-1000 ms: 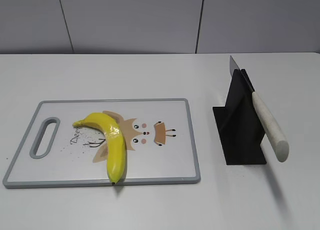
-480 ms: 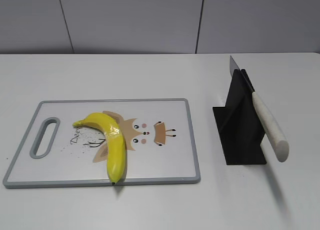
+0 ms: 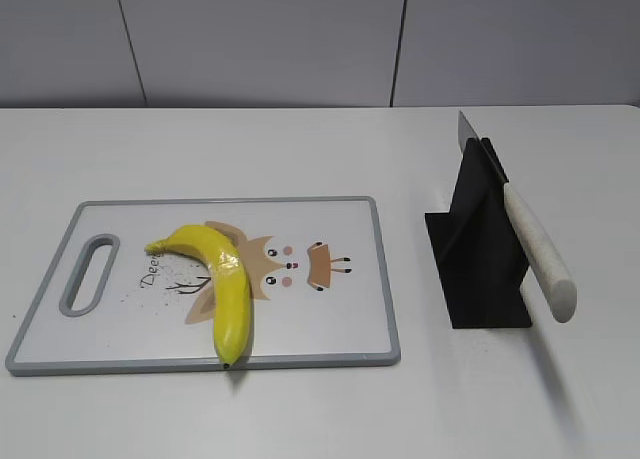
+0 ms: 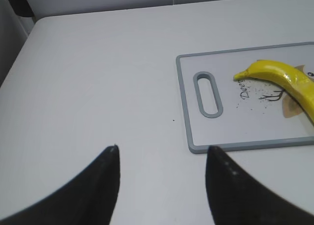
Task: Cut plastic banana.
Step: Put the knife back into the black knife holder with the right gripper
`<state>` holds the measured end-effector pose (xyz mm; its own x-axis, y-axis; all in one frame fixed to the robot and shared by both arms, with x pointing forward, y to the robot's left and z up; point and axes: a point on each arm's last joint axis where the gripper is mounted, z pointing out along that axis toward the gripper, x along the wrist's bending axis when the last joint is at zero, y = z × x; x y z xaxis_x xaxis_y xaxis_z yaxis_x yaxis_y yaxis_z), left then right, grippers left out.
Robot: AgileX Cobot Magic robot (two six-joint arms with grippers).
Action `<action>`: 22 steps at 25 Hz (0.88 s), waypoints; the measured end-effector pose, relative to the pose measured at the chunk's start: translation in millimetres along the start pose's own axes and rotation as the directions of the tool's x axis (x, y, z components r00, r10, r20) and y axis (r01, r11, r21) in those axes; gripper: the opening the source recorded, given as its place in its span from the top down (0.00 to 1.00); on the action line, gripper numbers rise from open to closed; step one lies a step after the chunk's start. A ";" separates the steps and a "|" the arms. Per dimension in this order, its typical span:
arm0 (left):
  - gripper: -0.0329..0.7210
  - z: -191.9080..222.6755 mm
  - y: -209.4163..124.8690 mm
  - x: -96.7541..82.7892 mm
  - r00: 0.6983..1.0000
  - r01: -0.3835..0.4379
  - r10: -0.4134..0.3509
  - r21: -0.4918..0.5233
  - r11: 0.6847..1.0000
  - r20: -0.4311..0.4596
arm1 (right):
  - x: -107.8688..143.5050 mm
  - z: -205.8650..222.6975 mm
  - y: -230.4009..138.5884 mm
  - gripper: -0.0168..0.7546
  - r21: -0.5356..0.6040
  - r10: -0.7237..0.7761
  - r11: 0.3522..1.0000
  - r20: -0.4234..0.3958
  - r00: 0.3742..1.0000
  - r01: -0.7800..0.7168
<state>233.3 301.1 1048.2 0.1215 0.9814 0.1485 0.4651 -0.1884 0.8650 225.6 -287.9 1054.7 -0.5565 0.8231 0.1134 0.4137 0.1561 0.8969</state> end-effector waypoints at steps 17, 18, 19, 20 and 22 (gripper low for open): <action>0.24 0.0 0.0 0.0 1.000 0.000 0.000 0.000 1.000 0.000 | 0.8 6.4 3.1 0.22 -0.073 0.174 0.985 0.330 0.928 -0.158; 0.24 0.0 0.0 0.0 1.000 0.000 0.000 0.000 1.000 0.000 | 0.8 6.4 3.1 0.22 -0.073 0.174 0.985 0.330 0.928 -0.158; 0.24 0.0 0.0 0.0 1.000 0.000 0.000 0.000 1.000 0.000 | 0.8 6.4 3.1 0.22 -0.073 0.174 0.985 0.330 0.928 -0.158; 0.24 0.0 0.0 0.0 1.000 0.000 0.000 0.000 1.000 0.000 | 0.8 6.4 3.1 0.22 -0.073 0.174 0.985 0.330 0.928 -0.158; 0.24 0.0 0.0 0.0 1.000 0.000 0.000 0.000 1.000 0.000 | 0.8 6.4 3.1 0.22 -0.073 0.174 0.985 0.330 0.928 -0.158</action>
<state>233.3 301.1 1048.2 0.1215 0.9814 0.1485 0.4651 -0.1884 0.8650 231.0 -283.2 1054.8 -0.2065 0.9711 0.1198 0.4425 -0.0165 0.8966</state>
